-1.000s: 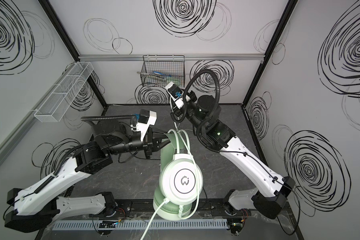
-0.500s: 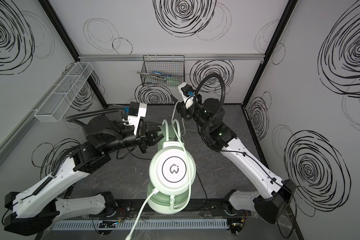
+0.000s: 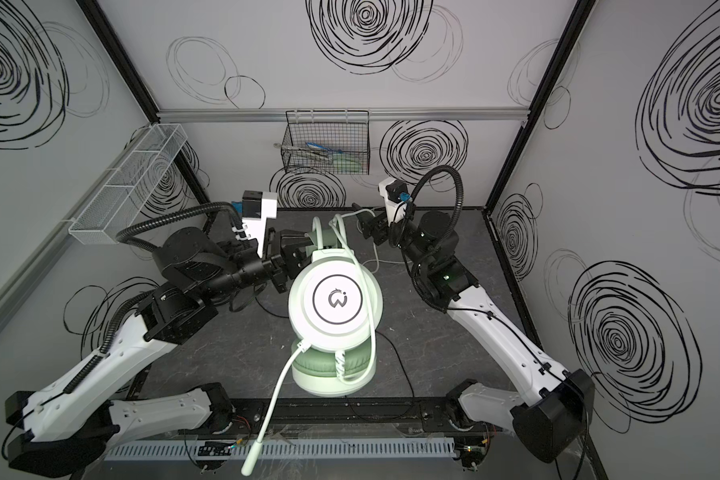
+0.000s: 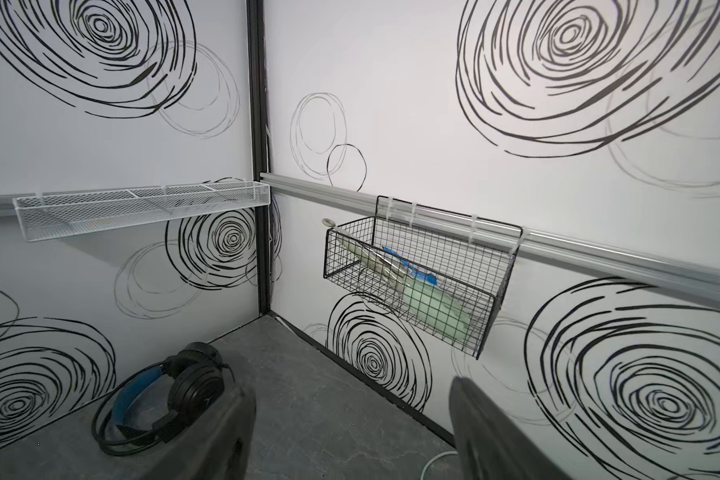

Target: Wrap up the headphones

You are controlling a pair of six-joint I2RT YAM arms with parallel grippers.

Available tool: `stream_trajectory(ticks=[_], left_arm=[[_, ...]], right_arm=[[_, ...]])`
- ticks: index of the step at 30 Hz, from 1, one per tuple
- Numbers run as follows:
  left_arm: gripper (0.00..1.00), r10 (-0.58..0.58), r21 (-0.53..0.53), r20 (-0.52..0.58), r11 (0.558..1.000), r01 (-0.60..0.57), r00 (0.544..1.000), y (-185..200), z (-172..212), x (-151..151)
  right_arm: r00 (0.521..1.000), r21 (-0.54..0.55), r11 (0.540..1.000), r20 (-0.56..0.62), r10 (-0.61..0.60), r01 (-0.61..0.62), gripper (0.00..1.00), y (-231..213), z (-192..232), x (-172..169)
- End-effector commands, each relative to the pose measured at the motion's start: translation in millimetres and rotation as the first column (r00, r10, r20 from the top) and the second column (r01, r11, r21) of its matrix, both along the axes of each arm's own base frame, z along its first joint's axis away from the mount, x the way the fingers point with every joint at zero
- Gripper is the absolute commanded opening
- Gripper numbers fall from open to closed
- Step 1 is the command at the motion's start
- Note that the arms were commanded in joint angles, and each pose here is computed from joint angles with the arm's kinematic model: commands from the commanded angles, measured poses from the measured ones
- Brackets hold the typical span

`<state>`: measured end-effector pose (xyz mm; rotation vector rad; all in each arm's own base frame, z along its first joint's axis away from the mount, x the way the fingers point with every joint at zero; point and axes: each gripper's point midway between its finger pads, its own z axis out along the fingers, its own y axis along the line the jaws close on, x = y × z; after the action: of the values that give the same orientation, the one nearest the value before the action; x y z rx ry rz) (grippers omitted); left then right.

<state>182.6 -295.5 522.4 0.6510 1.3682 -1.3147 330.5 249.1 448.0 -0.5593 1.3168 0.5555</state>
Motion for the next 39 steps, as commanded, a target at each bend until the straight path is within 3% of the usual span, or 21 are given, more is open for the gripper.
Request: stream_trajectory(ticks=[1, 6, 15, 25, 27, 30, 35, 39], left_arm=[[0.00, -0.001, -0.151, 0.048, 0.988, 0.008, 0.999, 16.0, 49.2, -6.3], [0.00, -0.003, -0.141, 0.032, 0.990, 0.007, 0.999, 13.5, 44.6, 0.1], [0.00, -0.009, -0.135, 0.018, 0.991, 0.011, 1.000, 13.5, 43.8, 5.0], [0.00, -0.010, -0.137, 0.017, 0.990, 0.012, 1.000, 12.9, 45.8, 7.7], [0.00, -0.008, -0.136, 0.020, 0.991, 0.011, 1.000, 13.2, 46.5, 8.1], [0.00, -0.009, -0.130, 0.019, 0.992, 0.011, 1.000, 13.6, 44.6, 7.5], [0.00, 0.050, -0.053, 0.007, 0.997, -0.049, 0.999, 18.3, 24.1, 18.9], [0.00, 0.153, 0.122, -0.010, 0.981, -0.151, 0.988, 20.8, -21.4, 35.8]], right_arm=[[0.994, 0.056, 0.993, 0.044, 0.103, -0.105, 0.82, 6.6, 16.8, -19.2], [0.976, 0.048, 0.975, 0.016, 0.217, -0.217, 0.89, 19.5, 5.5, -30.5], [0.940, 0.070, 0.939, -0.023, 0.340, -0.338, 0.92, 31.1, -6.7, -46.6], [0.937, 0.072, 0.942, -0.103, 0.334, -0.328, 0.80, 28.0, -39.6, -49.4], [0.937, 0.070, 0.944, -0.116, 0.330, -0.324, 0.73, 28.1, -47.0, -47.8], [0.948, 0.062, 0.955, -0.116, 0.295, -0.290, 0.53, 24.3, -47.4, -42.9], [0.989, 0.031, 0.995, -0.112, 0.101, -0.099, 0.00, -3.2, -36.7, -13.9], [0.990, 0.020, 0.995, -0.110, -0.094, 0.096, 0.00, -38.7, -14.7, 13.9]])
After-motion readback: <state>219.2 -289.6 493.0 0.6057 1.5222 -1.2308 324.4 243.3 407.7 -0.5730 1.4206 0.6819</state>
